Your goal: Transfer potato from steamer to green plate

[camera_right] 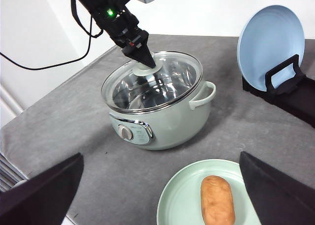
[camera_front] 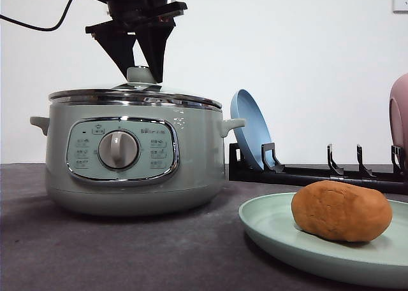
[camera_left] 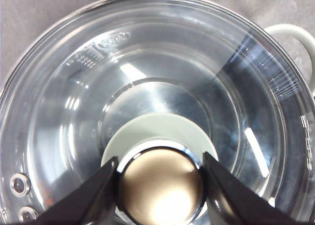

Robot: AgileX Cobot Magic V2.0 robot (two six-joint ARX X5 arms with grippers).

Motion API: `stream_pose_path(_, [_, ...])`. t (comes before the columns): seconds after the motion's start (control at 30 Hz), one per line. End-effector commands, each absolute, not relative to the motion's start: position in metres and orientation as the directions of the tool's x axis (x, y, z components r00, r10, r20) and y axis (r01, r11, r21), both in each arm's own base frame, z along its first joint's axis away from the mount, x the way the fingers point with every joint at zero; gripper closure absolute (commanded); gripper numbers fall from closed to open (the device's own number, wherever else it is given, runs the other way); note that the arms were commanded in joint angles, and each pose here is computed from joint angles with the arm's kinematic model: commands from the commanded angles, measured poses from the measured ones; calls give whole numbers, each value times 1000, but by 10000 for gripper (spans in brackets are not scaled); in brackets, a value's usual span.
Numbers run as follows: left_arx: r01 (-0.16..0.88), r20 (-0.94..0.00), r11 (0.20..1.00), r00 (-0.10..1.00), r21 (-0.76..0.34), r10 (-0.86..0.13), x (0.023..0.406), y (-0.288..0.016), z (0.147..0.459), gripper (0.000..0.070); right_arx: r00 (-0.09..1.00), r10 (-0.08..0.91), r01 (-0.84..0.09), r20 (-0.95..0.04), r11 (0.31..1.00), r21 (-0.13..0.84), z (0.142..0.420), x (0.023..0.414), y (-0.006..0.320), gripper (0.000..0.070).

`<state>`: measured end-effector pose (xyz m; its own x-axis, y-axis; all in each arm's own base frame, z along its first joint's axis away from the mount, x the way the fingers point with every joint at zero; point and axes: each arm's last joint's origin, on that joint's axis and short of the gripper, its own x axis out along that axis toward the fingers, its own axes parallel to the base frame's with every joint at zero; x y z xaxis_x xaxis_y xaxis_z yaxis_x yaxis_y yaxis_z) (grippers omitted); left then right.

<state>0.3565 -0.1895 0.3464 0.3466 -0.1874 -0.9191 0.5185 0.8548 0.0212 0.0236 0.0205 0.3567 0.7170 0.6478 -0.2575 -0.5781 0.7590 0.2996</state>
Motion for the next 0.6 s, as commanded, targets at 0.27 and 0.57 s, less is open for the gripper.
stream_pose_path(0.27, [542, -909, 839, 369, 40, -195, 369, -200, 335, 700, 721, 652, -590, -236, 756, 285, 362, 21, 19, 57])
stream_pose_path(0.57, [568, -947, 822, 283, 41, -148, 361, -196, 331, 700, 740, 630, -571, -237, 774, 274, 362, 22, 19, 57])
